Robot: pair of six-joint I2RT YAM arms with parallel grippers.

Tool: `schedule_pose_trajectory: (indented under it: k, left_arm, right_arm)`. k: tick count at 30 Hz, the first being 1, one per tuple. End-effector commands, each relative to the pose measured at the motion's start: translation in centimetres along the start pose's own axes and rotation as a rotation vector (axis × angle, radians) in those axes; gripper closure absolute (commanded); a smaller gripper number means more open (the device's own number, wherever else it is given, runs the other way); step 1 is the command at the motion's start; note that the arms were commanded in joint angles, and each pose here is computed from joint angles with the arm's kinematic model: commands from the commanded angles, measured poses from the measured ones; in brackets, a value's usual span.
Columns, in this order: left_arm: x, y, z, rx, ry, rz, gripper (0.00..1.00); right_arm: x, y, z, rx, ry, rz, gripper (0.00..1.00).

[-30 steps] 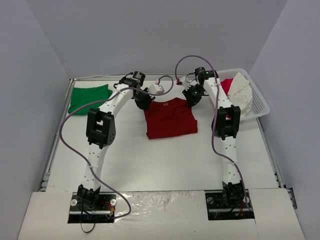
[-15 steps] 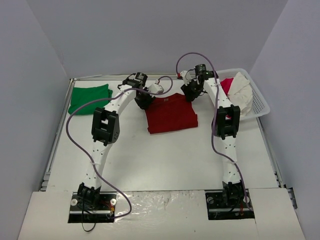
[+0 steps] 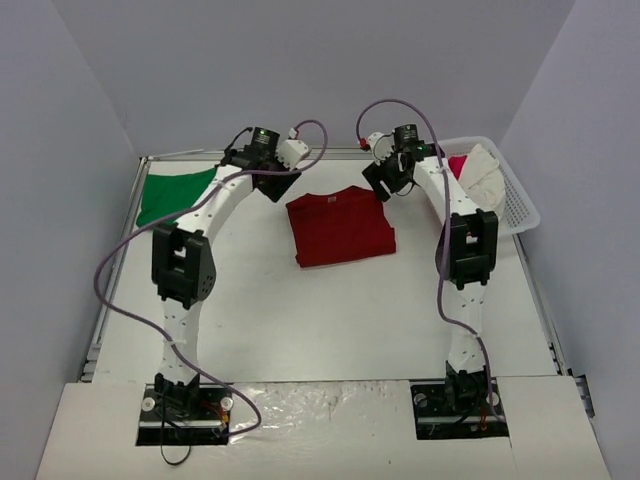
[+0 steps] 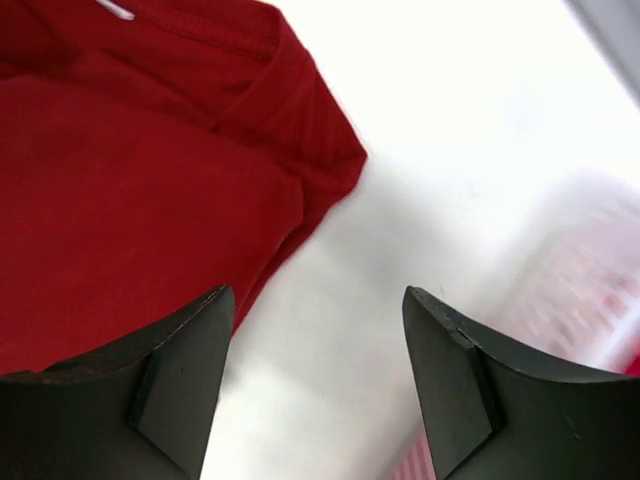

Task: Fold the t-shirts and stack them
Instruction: Fold the long partially folded tshirt into a neat square, then put the neatly folded tshirt into the corner of the board with the left arm

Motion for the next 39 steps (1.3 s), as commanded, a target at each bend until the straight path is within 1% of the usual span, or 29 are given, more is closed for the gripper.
schedule_pose_trajectory:
  k: [1, 2, 3, 5, 6, 7, 8, 9, 10, 11, 12, 14, 17, 21, 22, 28, 32, 39]
  left_arm:
    - [1.1, 4.6, 8.5, 0.238, -0.135, 0.215, 0.48]
    - [1.0, 4.5, 10.3, 0.232, -0.168, 0.236, 0.48]
    - [-0.6, 3.6, 9.8, 0.197, -0.139, 0.261, 0.48]
    - [-2.4, 3.7, 10.9, 0.218, -0.121, 0.338, 0.49]
    - [-4.1, 2.9, 10.3, 0.198, -0.081, 0.356, 0.49]
    - [-5.1, 2.9, 10.3, 0.196, -0.066, 0.374, 0.51]
    - [-6.3, 3.3, 10.9, 0.211, -0.057, 0.4, 0.52]
    - [-7.3, 3.3, 11.0, 0.21, -0.04, 0.419, 0.52]
    - [-8.9, 2.8, 10.5, 0.197, -0.006, 0.455, 0.53]
    - [-10.2, 3.5, 11.2, 0.206, -0.009, 0.497, 0.53]
    - [-11.5, 3.1, 11.0, 0.187, 0.004, 0.549, 0.53]
    - [-13.3, 3.8, 11.8, 0.168, -0.022, 0.636, 0.53]
    - [-15.8, 4.6, 12.6, 0.169, -0.021, 0.716, 0.53]
    - [-17.2, 4.5, 13.5, 0.181, -0.016, 0.738, 0.53]
    - [-17.3, 4.4, 13.6, 0.183, -0.015, 0.74, 0.53]
    - [-17.8, 3.9, 13.5, 0.181, -0.009, 0.73, 0.53]
    - [-18.0, 3.7, 13.2, 0.163, 0.004, 0.735, 0.53]
    - [-18.2, 3.2, 12.4, 0.135, 0.0, 0.74, 0.53]
  right_arm:
    - [5.1, 2.6, 8.6, -0.145, -0.16, 0.109, 0.36]
    - [5.0, 4.7, 8.6, -0.138, -0.149, 0.143, 0.36]
    - [3.4, 5.8, 8.7, -0.168, -0.101, 0.154, 0.36]
    - [2.0, 8.0, 8.4, -0.195, -0.045, 0.223, 0.36]
    - [0.8, 10.7, 7.8, -0.192, -0.016, 0.276, 0.36]
    - [0.0, 11.3, 7.9, -0.246, 0.011, 0.301, 0.36]
    - [-0.5, 12.5, 7.8, -0.251, 0.023, 0.341, 0.35]
    - [-0.2, 15.0, 8.0, -0.246, -0.01, 0.393, 0.35]
    - [-1.8, 16.1, 7.5, -0.251, 0.027, 0.421, 0.33]
    - [-1.9, 17.2, 7.8, -0.243, 0.019, 0.441, 0.32]
    - [-2.3, 19.6, 7.5, -0.221, 0.018, 0.488, 0.3]
    - [-2.5, 22.4, 7.2, -0.19, 0.01, 0.544, 0.29]
    - [-2.6, 24.2, 6.1, -0.187, 0.024, 0.575, 0.28]
    - [-1.9, 25.8, 4.1, -0.182, 0.031, 0.602, 0.28]
    - [-2.2, 26.1, 3.0, -0.176, 0.052, 0.608, 0.28]
    - [-2.5, 27.6, 0.1, -0.14, 0.081, 0.619, 0.28]
    - [-3.5, 28.9, -0.8, -0.106, 0.109, 0.635, 0.29]
    - [-4.9, 29.3, -2.4, -0.097, 0.154, 0.652, 0.32]
Point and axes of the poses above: each gripper's point midway between its finger pads, its own z axis back along the fingers, its own y axis along the line the jaws close on, x = y × z, the point moved 5 cm from there along z, back along the fingers, and after that the axes turned 9 degrees about -z, right-handed, at the moved point
